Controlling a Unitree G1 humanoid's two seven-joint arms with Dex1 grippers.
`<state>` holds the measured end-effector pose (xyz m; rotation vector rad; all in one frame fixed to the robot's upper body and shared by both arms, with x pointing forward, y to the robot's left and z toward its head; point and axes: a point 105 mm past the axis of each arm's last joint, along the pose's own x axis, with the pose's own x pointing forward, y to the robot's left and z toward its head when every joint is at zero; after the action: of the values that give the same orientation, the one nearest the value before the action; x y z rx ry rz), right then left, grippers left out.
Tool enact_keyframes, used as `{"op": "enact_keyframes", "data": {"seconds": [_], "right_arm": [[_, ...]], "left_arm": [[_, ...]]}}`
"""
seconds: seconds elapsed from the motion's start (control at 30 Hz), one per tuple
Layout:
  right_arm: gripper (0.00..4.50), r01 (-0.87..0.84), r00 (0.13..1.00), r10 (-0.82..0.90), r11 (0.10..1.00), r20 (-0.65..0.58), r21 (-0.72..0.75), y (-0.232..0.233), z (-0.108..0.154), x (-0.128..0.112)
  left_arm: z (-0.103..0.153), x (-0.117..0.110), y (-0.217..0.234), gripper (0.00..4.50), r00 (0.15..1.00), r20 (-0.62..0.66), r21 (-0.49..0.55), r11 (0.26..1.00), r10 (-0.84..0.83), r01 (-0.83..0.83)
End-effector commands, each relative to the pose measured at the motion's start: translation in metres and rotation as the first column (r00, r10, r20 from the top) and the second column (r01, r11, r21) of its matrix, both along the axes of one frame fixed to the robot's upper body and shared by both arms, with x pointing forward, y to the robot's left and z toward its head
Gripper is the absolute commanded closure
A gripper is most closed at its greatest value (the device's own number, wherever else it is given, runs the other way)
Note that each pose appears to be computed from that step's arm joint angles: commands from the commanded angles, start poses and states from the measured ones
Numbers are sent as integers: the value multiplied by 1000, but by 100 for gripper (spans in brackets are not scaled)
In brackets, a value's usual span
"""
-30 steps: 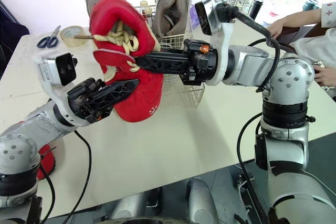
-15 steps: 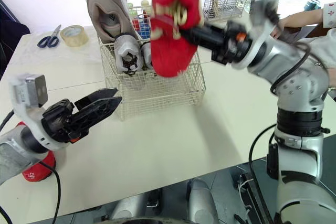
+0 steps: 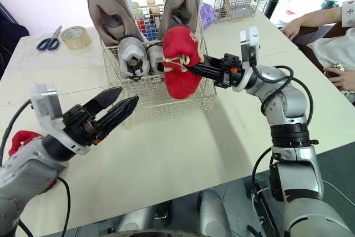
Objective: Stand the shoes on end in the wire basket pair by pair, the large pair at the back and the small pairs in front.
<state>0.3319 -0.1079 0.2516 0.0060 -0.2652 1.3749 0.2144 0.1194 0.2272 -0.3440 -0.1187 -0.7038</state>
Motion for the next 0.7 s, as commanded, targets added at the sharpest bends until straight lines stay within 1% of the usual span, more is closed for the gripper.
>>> {"op": "enact_keyframes", "data": {"seconds": [0.03, 0.23, 0.3, 0.53, 0.6, 0.63, 0.7], "right_arm": [[399, -18, 997, 20, 1000, 68, -22, 2, 4, 0], [399, -2, 995, 8, 998, 96, -59, 1, -6, 10], [399, -4, 996, 11, 997, 93, -77, 0, -10, 12], [399, -8, 998, 12, 997, 56, -76, -3, -22, 10], [299, -2, 999, 5, 997, 32, -76, -5, -27, 10], [261, 1, 1000, 1, 997, 24, -78, -6, -29, 10], [153, 24, 999, -22, 997, 30, -78, -8, -31, 11]], "left_arm": [[-1, -9, -8, 89, 1000, 23, 14, 1000, -1, 0], [-24, -19, -6, 89, 998, -46, 130, 991, -32, 38], [-31, -23, -3, 89, 997, -72, 148, 988, -40, 50], [-37, -24, 0, 89, 994, -92, 142, 988, -52, 64], [-39, -24, -1, 82, 993, -103, 142, 987, -61, 75], [-40, -24, 0, 82, 992, -107, 142, 987, -63, 78], [-42, -24, 0, 82, 991, -114, 142, 986, -67, 83]]}}
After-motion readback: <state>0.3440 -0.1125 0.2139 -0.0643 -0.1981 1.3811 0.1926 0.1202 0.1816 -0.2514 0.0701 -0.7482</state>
